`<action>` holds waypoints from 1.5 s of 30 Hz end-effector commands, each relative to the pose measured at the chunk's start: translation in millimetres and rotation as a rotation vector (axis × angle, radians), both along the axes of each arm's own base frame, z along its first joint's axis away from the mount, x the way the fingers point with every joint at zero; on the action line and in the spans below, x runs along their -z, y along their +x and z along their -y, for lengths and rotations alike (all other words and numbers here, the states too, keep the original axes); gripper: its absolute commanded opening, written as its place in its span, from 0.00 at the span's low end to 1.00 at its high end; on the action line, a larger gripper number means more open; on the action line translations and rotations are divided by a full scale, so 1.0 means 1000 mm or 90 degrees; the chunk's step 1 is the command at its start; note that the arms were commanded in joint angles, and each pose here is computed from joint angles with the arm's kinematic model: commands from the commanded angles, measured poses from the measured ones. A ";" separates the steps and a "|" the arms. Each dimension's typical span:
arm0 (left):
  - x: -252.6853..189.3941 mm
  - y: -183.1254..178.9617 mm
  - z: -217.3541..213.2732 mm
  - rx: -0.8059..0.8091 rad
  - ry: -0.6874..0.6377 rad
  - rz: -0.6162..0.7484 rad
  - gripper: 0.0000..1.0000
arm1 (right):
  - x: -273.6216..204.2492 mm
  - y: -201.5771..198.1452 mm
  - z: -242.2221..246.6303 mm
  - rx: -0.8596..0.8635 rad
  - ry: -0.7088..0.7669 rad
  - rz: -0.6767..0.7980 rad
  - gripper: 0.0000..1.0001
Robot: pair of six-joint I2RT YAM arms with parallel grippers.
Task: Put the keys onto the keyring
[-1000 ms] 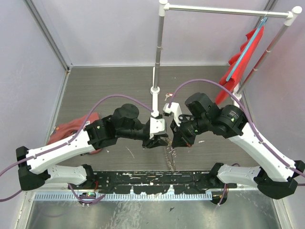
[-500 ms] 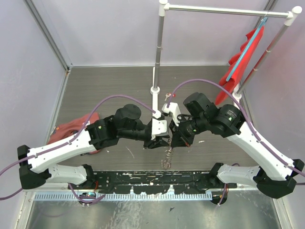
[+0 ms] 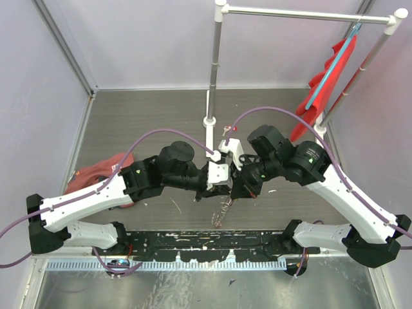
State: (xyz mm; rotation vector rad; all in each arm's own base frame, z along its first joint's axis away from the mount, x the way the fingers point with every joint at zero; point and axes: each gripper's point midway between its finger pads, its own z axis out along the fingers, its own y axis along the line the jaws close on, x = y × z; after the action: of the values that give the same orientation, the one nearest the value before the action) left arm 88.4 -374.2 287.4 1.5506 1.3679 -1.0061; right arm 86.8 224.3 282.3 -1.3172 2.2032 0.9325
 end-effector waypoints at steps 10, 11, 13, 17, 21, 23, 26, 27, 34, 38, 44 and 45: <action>-0.020 0.002 -0.005 -0.030 -0.045 0.011 0.00 | -0.034 0.012 -0.010 0.030 0.084 0.066 0.10; -0.024 0.002 -0.006 -0.037 -0.062 0.009 0.00 | -0.038 0.013 -0.010 0.036 0.094 0.074 0.15; -0.035 0.002 -0.009 -0.053 -0.097 -0.001 0.00 | -0.047 0.016 -0.009 0.055 0.116 0.094 0.21; -0.050 0.001 -0.014 -0.074 -0.155 -0.017 0.00 | -0.067 0.022 -0.009 0.095 0.172 0.129 0.28; -0.061 -0.001 -0.018 -0.089 -0.207 -0.039 0.00 | -0.084 0.026 -0.007 0.133 0.231 0.156 0.29; -0.067 0.000 -0.021 -0.099 -0.232 -0.047 0.00 | -0.085 0.027 -0.007 0.150 0.250 0.158 0.30; -0.077 0.002 -0.025 -0.116 -0.274 -0.058 0.00 | -0.083 0.026 -0.009 0.153 0.269 0.154 0.30; -0.080 0.002 -0.026 -0.121 -0.288 -0.061 0.00 | -0.082 0.024 -0.009 0.148 0.275 0.153 0.30; -0.099 0.000 -0.032 -0.127 -0.353 -0.088 0.00 | -0.089 0.014 -0.010 0.105 0.329 0.180 0.30; -0.102 -0.003 -0.032 -0.121 -0.363 -0.098 0.00 | -0.094 0.013 -0.009 0.100 0.347 0.199 0.31; -0.098 -0.002 -0.031 -0.123 -0.350 -0.101 0.00 | -0.103 0.019 0.002 0.142 0.354 0.228 0.33; -0.097 -0.002 -0.031 -0.123 -0.345 -0.099 0.00 | -0.104 0.022 0.006 0.163 0.350 0.234 0.33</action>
State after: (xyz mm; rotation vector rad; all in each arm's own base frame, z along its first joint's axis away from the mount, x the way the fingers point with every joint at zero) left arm 88.1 -346.2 360.5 0.9831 1.2657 -1.2421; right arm 99.7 226.2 359.5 -0.9278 1.7152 1.0489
